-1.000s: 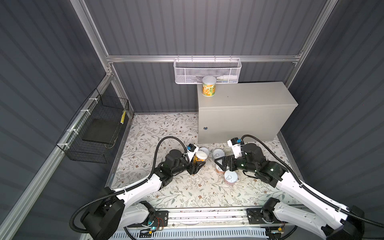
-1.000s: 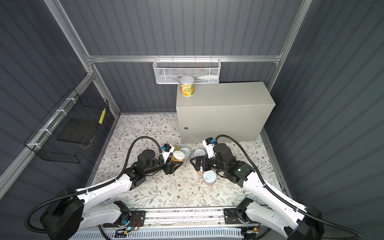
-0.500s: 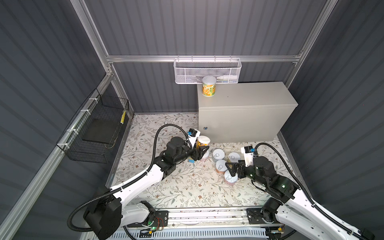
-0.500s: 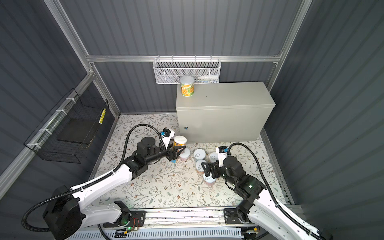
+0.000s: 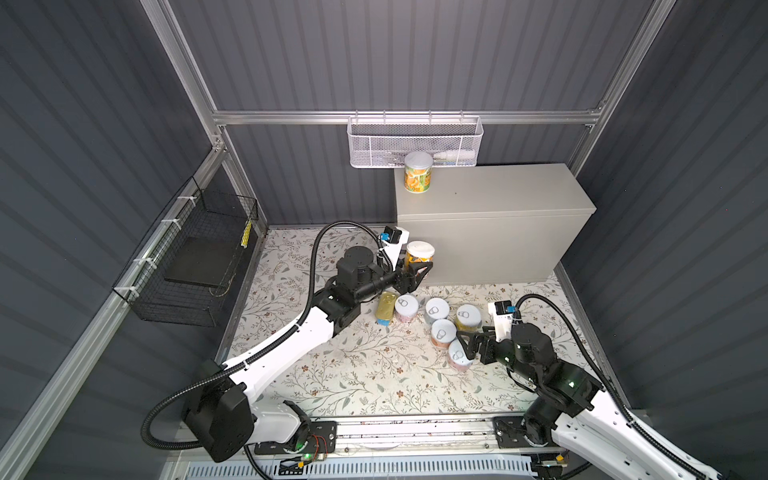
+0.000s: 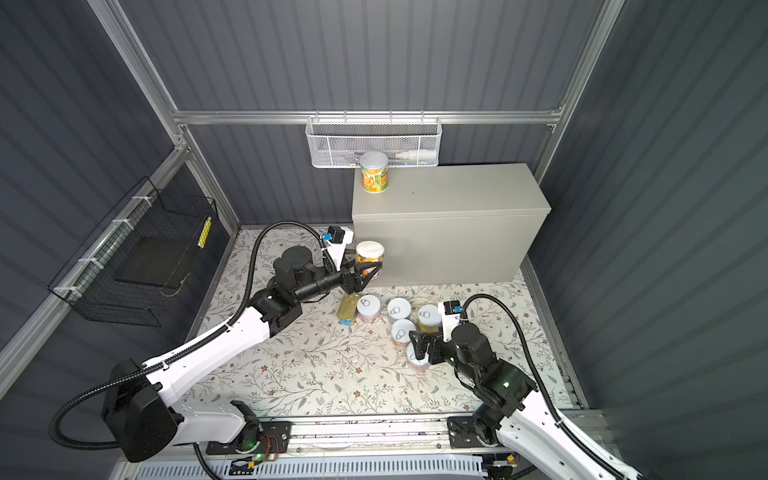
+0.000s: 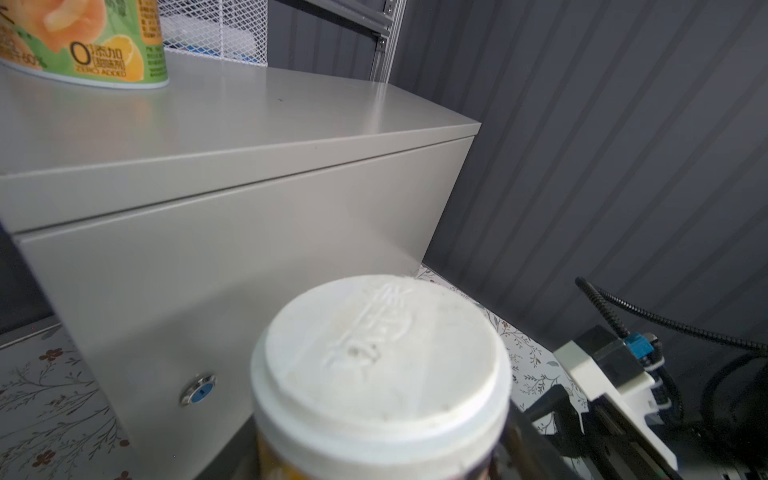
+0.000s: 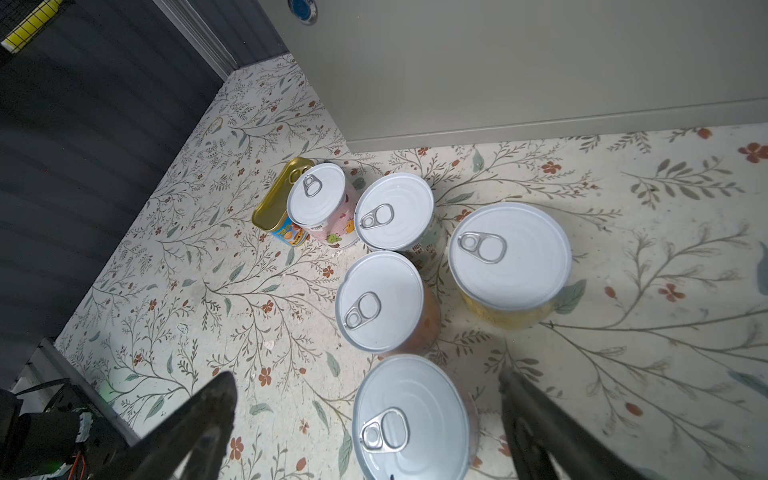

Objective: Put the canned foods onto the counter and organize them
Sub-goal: 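Lift the yellow can with the left gripper up onto the cabinet top, then set the yellow can beside the peach can and open the left gripper, then pull the left gripper back down toward the gold sardine tin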

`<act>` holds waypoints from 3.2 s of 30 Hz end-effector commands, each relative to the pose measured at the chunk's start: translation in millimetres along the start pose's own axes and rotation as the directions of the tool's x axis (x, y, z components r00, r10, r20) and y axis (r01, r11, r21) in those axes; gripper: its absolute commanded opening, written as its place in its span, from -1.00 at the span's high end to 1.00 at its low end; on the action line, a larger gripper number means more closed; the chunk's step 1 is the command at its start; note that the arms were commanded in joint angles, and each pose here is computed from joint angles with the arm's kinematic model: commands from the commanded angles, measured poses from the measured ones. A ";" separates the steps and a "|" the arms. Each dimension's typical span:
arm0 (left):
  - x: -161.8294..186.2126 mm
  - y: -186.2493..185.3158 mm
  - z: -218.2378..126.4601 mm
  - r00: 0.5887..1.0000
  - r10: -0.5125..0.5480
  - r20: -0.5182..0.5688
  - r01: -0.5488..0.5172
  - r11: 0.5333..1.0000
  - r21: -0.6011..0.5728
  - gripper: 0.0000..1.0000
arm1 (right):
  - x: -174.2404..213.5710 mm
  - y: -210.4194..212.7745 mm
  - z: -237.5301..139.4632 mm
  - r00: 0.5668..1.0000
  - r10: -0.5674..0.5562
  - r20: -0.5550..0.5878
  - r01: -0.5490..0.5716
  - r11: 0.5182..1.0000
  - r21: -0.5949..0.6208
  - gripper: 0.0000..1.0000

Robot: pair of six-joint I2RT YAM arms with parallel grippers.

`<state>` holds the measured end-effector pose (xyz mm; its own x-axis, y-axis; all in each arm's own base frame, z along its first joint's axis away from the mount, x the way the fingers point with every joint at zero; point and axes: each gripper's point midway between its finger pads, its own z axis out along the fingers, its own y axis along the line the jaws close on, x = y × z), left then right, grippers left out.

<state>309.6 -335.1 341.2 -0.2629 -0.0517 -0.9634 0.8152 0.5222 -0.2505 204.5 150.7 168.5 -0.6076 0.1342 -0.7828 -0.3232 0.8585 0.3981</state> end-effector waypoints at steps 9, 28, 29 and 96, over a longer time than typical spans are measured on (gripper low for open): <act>-99.6 -14.0 11.4 0.966 0.172 0.195 -0.174 0.985 -0.007 0.30 | 10.8 -11.0 -5.8 0.999 0.030 0.015 -0.030 0.999 0.017 -0.98; -147.8 27.4 56.8 0.910 0.336 0.242 -0.339 0.940 -0.030 0.21 | 28.8 -19.6 -11.5 0.996 0.084 -0.026 -0.083 0.996 0.032 -0.98; -148.4 31.8 58.3 0.912 0.330 0.244 -0.333 0.943 -0.030 0.20 | 29.6 -19.7 -11.8 0.996 0.088 -0.025 -0.088 0.996 0.030 -0.98; -101.3 110.3 -19.7 0.989 0.086 0.116 -0.036 0.924 -0.380 -0.99 | 30.5 -30.7 -1.3 0.994 0.108 -0.034 -0.104 0.989 0.108 -0.98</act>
<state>418.2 -274.9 421.5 -0.0639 -0.0794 -0.9948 0.6384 0.7629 -0.1019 192.6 131.3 122.0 -0.6807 0.1959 -0.7059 -0.1890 0.8840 0.4275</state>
